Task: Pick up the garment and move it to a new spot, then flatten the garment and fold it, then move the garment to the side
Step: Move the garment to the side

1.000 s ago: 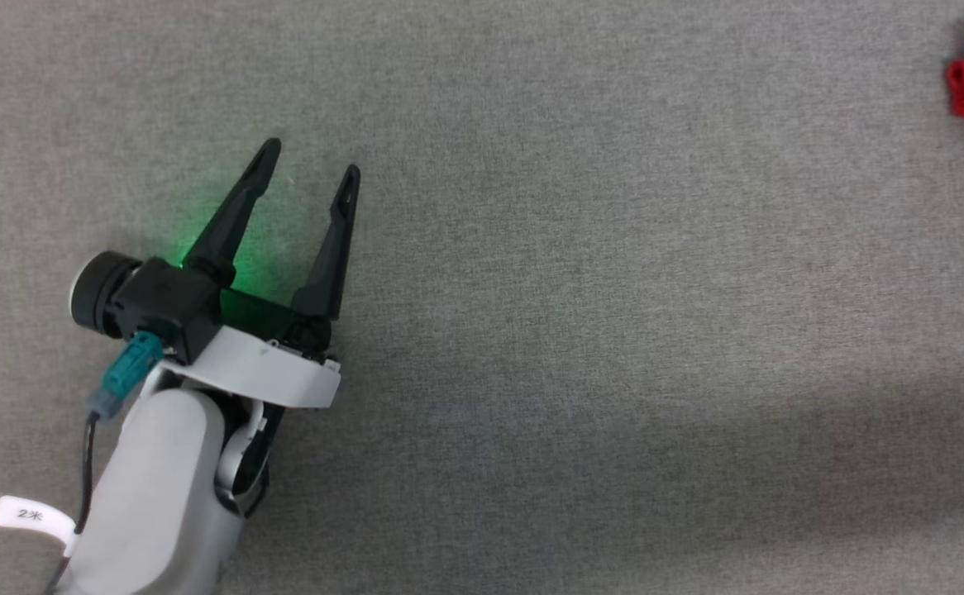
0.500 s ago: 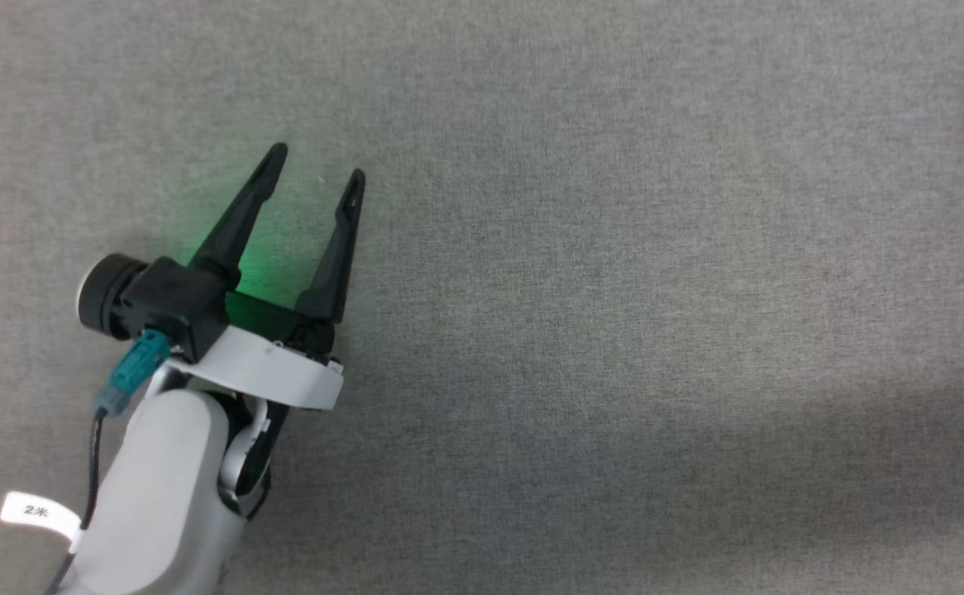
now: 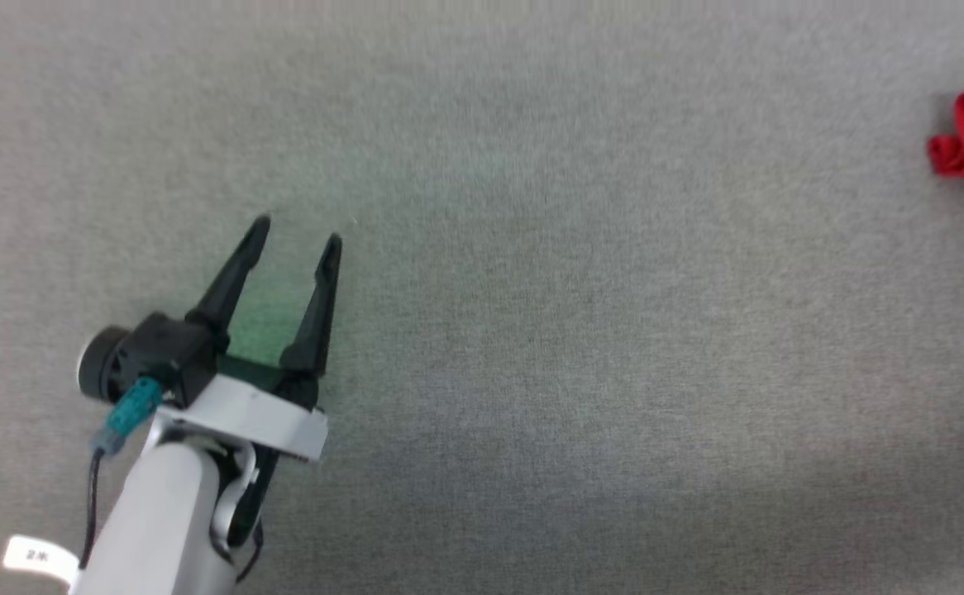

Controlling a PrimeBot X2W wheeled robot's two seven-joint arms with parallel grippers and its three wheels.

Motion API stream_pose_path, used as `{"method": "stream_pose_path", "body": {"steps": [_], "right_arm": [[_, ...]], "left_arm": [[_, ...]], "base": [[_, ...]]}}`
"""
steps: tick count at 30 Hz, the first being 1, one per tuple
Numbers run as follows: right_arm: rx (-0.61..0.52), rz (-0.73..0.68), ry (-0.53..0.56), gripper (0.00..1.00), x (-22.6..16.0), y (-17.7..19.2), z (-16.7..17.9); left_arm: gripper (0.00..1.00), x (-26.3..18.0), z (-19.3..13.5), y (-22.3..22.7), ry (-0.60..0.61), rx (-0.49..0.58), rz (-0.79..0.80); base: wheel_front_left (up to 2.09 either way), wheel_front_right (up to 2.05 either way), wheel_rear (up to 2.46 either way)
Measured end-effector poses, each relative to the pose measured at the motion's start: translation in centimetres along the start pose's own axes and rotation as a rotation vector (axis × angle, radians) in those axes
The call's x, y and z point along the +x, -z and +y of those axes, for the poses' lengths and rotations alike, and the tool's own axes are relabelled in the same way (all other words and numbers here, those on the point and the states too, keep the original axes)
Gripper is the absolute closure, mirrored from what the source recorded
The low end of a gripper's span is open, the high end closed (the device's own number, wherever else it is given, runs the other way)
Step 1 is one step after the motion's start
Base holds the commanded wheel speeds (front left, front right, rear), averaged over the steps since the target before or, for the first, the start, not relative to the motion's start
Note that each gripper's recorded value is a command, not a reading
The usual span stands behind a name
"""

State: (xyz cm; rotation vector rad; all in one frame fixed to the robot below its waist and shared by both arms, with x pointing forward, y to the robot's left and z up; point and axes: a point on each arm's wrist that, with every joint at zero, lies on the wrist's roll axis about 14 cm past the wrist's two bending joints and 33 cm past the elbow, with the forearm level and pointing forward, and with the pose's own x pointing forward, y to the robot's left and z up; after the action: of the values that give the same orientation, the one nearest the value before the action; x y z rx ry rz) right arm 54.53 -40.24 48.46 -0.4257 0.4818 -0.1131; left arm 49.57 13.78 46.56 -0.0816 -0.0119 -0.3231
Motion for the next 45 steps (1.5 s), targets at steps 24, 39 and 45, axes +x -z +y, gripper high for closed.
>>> {"method": "stream_pose_path", "body": {"steps": [24,39,45], "right_arm": [[0.193,-0.406,-0.186,0.0,-10.7,-4.1,8.6],[0.303,-0.53,-0.265,0.0,-16.1,-3.1,14.4],[0.356,-0.535,-0.269,0.0,-17.9,-1.8,16.2]], "left_arm": [[0.0,-11.8,3.4,-7.0,-0.205,0.035,-0.118],[0.0,-17.4,5.6,-8.3,-0.329,0.039,-0.165],[0.0,-18.8,6.1,-8.0,-0.36,0.037,-0.161]], "base": [[0.0,0.0,0.0],[0.0,0.0,0.0],[0.0,0.0,0.0]]}}
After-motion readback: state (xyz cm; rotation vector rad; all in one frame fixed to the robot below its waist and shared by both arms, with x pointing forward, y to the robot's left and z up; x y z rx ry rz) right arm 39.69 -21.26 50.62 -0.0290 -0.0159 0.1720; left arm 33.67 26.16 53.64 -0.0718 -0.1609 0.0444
